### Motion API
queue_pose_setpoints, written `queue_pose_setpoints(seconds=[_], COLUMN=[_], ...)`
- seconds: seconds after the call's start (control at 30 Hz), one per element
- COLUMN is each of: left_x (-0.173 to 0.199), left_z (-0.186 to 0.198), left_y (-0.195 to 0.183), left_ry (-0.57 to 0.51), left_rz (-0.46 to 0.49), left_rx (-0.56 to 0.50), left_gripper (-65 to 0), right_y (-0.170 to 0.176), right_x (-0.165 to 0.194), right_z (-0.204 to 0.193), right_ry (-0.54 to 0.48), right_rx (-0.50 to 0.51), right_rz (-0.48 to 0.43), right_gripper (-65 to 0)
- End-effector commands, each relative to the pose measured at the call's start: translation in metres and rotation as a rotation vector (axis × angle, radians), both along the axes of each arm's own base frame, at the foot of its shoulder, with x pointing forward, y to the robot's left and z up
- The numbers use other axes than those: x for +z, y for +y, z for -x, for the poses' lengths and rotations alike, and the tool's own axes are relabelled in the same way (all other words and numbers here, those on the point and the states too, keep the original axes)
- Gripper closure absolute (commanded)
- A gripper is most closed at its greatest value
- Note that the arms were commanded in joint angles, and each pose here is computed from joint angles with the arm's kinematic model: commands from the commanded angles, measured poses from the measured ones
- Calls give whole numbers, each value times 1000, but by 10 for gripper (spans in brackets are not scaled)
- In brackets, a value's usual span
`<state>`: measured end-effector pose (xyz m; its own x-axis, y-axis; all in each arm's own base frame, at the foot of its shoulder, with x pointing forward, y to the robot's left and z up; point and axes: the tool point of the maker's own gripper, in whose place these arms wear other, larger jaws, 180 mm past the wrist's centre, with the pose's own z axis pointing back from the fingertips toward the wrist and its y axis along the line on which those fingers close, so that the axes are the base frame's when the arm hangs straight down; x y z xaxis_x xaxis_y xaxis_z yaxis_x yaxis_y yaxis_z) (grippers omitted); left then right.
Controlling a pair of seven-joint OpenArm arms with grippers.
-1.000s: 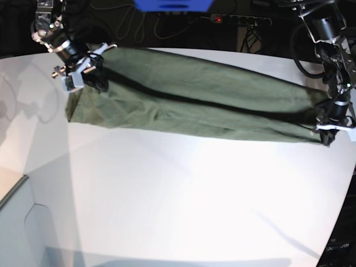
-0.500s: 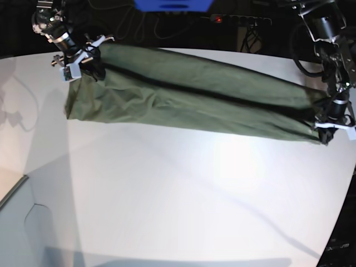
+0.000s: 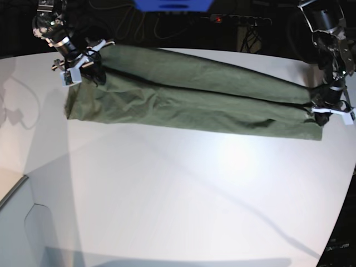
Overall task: Layout the t-shirt on the table in an organized manner, then fold the t-shirt properly
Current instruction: 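Lift and fold the shirt lengthwise again with both grippers, laying it down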
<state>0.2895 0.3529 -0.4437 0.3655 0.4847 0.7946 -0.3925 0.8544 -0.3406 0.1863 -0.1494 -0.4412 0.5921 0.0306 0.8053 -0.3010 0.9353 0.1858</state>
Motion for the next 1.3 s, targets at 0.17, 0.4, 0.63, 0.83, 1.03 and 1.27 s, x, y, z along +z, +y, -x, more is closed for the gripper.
queue_pose_setpoints(seconds=[0.17, 0.4, 0.63, 0.83, 1.03, 1.27], left_x=[-5, 9, 12, 11, 1, -28], left_z=[-7, -13, -14, -14, -6, 11], left_y=[8, 12, 19, 17, 18, 27], left_ry=[26, -6, -2, 4, 32, 120], left_rz=[-12, -39, -56, -55, -46, -1], left_rx=[-28, -37, -40, -44, -35, 1], left_gripper=[-195, -475, -499, -498, -497, -495], right_y=[-2, -4, -4, -4, -4, -3], right_x=[3, -10, -8, -8, -7, -7], right_z=[-9, -1, -6, -8, -8, -9], right_ry=[-29, 11, 3, 0, -1, -3], right_rx=[-3, -13, -14, -13, -13, -14], right_rz=[-23, -33, -32, -30, -32, -33], right_gripper=[0, 0, 0, 0, 0, 0])
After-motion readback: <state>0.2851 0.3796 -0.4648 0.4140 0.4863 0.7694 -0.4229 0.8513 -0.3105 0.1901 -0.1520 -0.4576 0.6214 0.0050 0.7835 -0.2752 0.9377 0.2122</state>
